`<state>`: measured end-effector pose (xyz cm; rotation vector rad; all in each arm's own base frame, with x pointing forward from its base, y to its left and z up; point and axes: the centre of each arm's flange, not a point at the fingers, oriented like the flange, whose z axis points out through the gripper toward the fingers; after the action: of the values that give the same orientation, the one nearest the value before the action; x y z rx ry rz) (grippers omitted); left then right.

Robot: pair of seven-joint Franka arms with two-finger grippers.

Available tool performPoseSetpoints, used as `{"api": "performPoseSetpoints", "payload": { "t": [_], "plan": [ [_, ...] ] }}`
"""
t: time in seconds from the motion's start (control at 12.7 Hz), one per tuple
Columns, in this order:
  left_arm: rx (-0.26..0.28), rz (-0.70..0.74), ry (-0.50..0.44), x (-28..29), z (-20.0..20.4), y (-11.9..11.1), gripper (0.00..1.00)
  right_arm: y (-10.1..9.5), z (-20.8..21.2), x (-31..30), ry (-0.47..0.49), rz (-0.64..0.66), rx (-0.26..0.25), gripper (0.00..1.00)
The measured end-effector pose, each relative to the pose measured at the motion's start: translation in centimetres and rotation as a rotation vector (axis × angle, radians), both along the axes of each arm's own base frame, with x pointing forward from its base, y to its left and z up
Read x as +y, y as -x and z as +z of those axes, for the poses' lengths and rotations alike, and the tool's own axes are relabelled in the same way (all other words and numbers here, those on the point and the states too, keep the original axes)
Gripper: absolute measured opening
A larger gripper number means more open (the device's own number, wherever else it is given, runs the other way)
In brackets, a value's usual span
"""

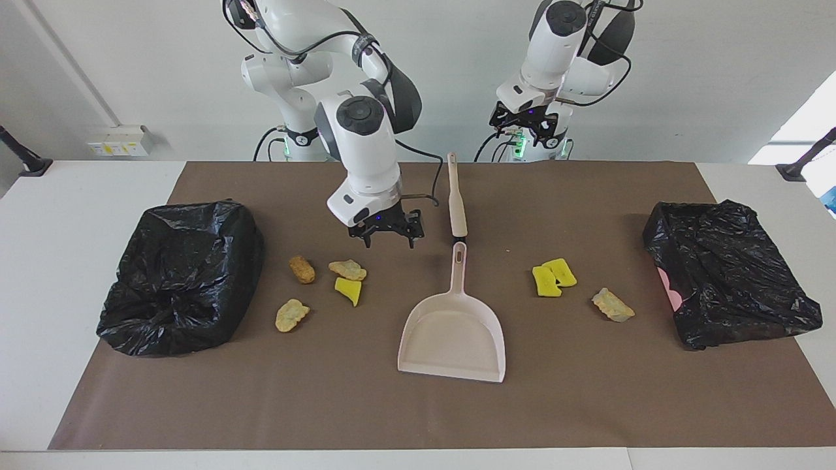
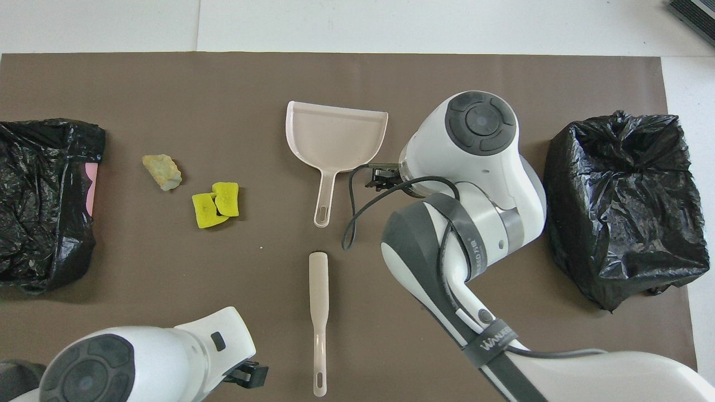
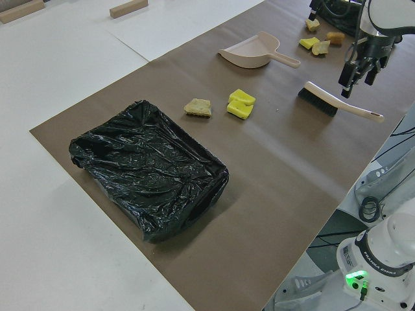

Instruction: Sweep and dump trash in bin

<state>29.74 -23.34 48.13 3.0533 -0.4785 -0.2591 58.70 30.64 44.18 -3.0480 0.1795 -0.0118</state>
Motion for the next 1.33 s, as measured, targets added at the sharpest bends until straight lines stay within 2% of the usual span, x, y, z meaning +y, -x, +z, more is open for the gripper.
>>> {"api": "performPoseSetpoints", "payload": {
  "t": [0.39, 0.71, 1.02, 1.18, 1.33],
  "plan": [
    [-0.058, 0.068, 0.000, -5.5, -7.4, 4.8, 1.00, 0.3, -3.4, 8.2, -0.032, -0.101, -0.007, 1.00],
    [-0.078, 0.144, 0.009, -8.8, -11.7, 5.4, 1.00, -0.7, -7.3, 10.5, 0.010, -0.079, -0.017, 1.00],
    [-0.091, 0.194, 0.022, -10.1, -14.4, 4.6, 1.00, 0.3, -10.0, 12.3, 0.049, -0.049, -0.004, 1.00],
    [-0.092, 0.199, 0.024, -10.1, -14.4, 4.5, 1.00, 0.3, -9.9, 12.3, 0.056, -0.044, -0.012, 0.80],
    [-0.092, 0.198, 0.024, -10.2, -14.4, 4.5, 0.78, 0.0, -9.7, 12.1, 0.082, -0.028, -0.042, 0.55]
  ]
}}
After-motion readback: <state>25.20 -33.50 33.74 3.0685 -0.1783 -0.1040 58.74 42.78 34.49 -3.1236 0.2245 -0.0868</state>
